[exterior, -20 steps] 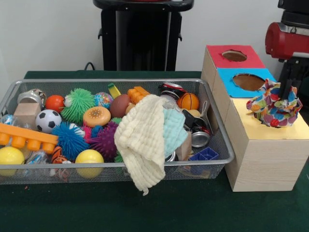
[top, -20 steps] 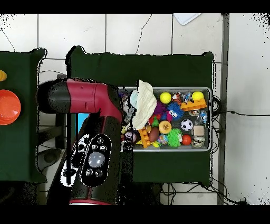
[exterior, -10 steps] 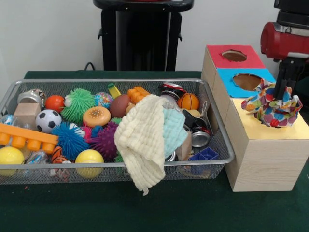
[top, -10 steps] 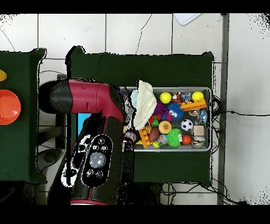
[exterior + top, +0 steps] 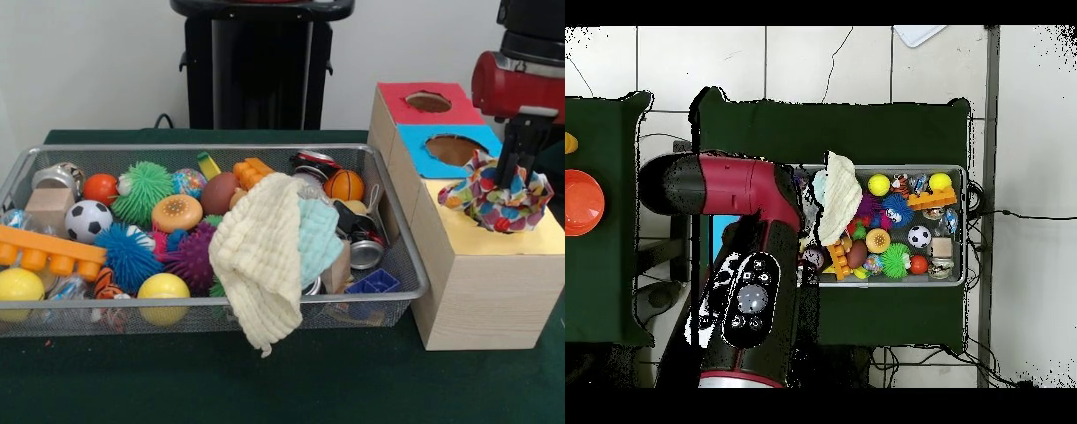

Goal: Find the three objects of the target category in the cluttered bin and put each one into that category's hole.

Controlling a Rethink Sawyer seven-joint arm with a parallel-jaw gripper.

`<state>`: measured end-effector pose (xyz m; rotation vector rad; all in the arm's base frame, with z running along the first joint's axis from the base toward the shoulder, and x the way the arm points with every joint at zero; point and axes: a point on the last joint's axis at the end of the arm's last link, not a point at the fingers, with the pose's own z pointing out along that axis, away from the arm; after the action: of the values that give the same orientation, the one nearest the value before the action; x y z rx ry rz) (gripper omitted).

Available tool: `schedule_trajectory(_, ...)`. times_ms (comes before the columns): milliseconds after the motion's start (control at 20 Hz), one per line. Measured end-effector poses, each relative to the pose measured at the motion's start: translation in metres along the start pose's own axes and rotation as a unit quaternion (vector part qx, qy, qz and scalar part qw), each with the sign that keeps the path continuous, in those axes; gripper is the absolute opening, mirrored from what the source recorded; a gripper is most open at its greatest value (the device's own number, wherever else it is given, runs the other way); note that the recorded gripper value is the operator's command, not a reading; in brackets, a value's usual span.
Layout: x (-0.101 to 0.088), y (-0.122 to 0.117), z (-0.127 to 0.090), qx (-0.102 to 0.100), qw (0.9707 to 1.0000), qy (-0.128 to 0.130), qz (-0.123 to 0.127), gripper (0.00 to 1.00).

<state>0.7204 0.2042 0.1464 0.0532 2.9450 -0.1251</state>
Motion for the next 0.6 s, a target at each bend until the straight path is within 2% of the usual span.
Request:
schedule_trajectory(300,0.012,0.005,0.015,0.0,0.9999,0.015,0.001,0.0)
schedule_trajectory(600,0.02,0.013,0.02,0.001,0.9998,0.022,-0.004,0.0)
